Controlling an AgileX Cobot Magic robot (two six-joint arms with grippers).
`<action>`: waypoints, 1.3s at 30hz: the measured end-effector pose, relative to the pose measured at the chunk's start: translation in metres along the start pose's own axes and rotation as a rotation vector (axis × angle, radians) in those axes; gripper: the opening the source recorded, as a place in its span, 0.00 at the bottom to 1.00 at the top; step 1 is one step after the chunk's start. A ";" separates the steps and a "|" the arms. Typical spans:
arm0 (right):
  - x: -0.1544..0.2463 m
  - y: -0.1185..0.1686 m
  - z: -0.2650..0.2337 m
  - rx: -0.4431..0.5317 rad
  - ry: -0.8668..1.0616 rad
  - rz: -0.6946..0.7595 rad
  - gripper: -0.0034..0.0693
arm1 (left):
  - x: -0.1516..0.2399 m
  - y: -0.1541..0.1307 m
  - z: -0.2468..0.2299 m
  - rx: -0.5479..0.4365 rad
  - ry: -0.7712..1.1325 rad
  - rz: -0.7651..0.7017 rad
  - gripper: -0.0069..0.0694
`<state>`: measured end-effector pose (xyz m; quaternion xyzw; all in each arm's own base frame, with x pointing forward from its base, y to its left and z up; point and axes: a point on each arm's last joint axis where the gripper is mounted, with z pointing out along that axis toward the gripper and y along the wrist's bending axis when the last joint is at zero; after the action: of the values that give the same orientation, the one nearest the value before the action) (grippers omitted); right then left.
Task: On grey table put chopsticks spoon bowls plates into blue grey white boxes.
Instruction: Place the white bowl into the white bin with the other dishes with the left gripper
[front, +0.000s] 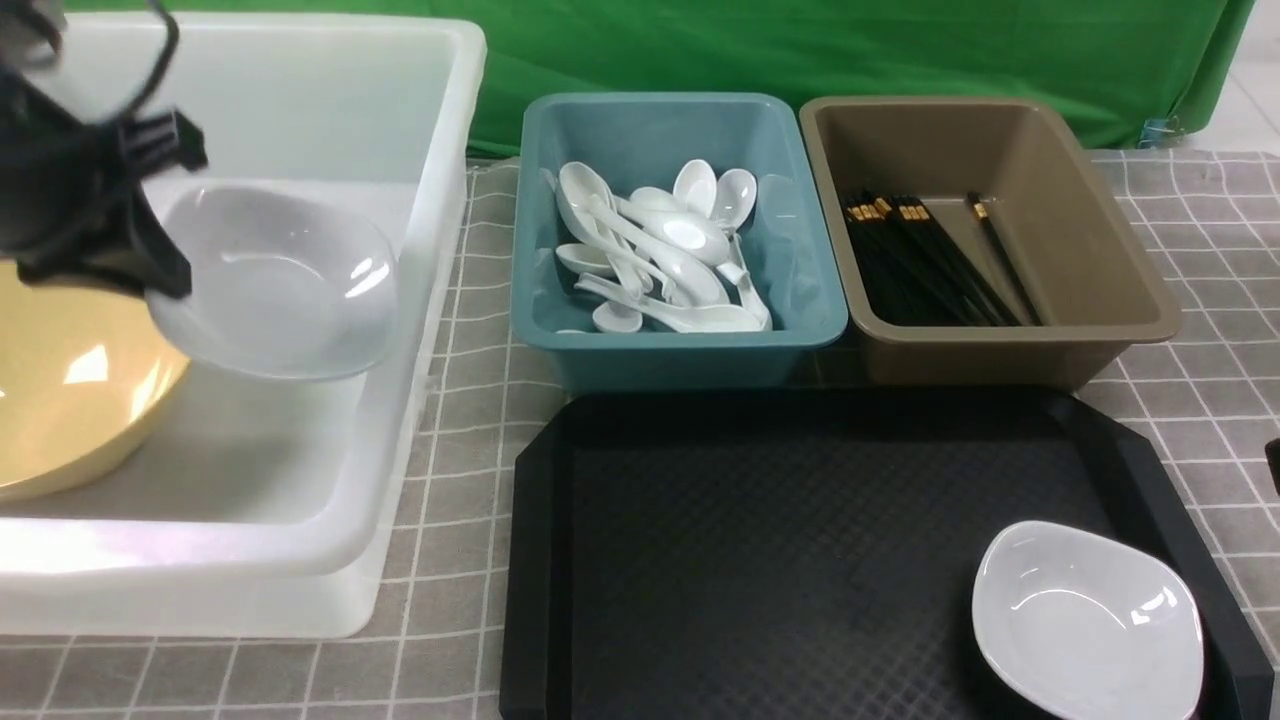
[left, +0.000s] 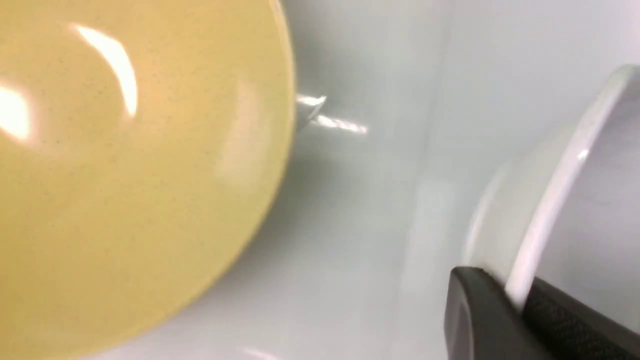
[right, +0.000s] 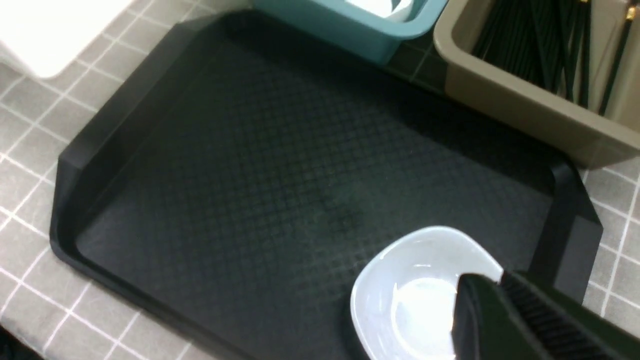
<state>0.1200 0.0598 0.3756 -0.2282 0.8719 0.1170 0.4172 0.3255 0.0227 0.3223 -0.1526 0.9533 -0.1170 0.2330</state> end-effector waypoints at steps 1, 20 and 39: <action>0.000 0.000 0.000 0.000 0.000 0.001 0.10 | 0.000 0.000 0.001 0.000 -0.002 -0.002 0.12; 0.000 0.000 0.000 -0.003 0.001 0.007 0.12 | -0.018 0.012 0.057 -0.020 -0.054 -0.008 0.20; 0.000 0.000 0.000 -0.004 0.003 0.035 0.14 | -0.020 0.007 0.074 0.051 -0.008 0.063 0.12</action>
<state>0.1196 0.0600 0.3754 -0.2138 0.8761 0.1258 0.4133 0.3760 0.0251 0.2642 -0.1170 0.9533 -0.1333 0.2443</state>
